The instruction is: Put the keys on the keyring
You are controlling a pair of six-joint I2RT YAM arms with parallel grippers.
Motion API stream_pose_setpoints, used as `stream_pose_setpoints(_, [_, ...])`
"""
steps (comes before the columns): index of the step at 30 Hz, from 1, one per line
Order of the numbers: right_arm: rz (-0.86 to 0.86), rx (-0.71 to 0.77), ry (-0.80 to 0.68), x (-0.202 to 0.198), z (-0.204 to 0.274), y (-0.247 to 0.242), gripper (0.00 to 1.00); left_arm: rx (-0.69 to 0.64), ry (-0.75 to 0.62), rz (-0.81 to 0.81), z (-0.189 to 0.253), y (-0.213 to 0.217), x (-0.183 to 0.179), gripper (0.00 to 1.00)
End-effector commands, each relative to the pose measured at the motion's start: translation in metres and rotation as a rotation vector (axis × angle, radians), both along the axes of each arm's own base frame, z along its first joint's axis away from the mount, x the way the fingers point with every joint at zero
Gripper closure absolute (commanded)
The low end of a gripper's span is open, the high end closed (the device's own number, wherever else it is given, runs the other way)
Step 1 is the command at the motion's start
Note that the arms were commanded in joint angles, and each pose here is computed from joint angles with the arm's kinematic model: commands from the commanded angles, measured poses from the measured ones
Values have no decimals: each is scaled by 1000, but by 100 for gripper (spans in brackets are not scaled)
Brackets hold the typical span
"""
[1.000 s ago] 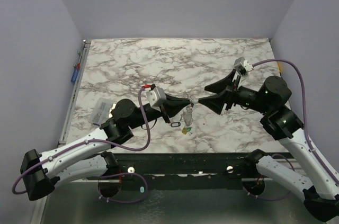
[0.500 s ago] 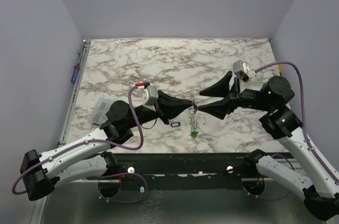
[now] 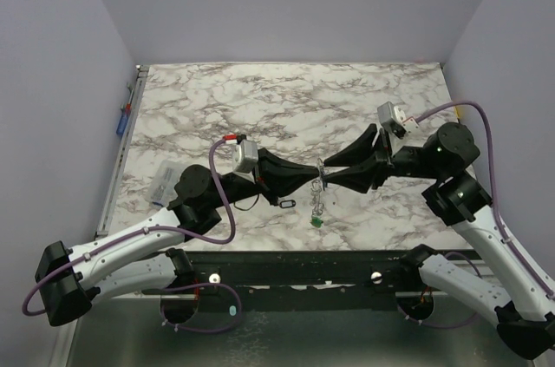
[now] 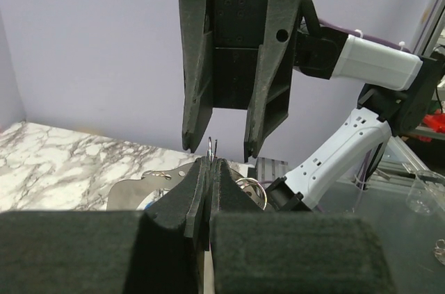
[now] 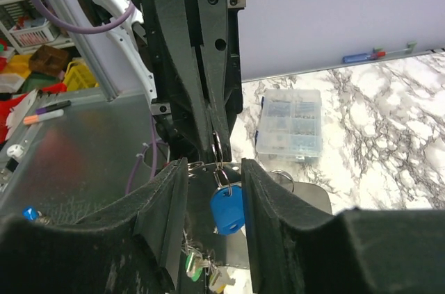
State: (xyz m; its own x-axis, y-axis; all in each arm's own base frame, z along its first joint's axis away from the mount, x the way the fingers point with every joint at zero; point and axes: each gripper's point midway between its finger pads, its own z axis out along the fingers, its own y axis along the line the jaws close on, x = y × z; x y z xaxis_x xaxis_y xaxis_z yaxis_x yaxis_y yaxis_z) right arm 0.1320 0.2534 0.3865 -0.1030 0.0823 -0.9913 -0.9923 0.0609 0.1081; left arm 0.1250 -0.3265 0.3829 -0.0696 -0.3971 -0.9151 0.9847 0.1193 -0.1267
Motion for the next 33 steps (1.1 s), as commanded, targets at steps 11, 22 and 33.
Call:
stream_pose_setpoints(11, [42,23,-41,-2,14,3,73,-111,-68,-46,37,5,-13,100])
stream_pose_setpoints(22, [66,15,-29,-3,9,5,84,-125,-73,-16,38,6,-8,100])
stream_pose_setpoints(33, [-41,-22,-24,13,5,1,99,-105,-69,12,26,0,0,93])
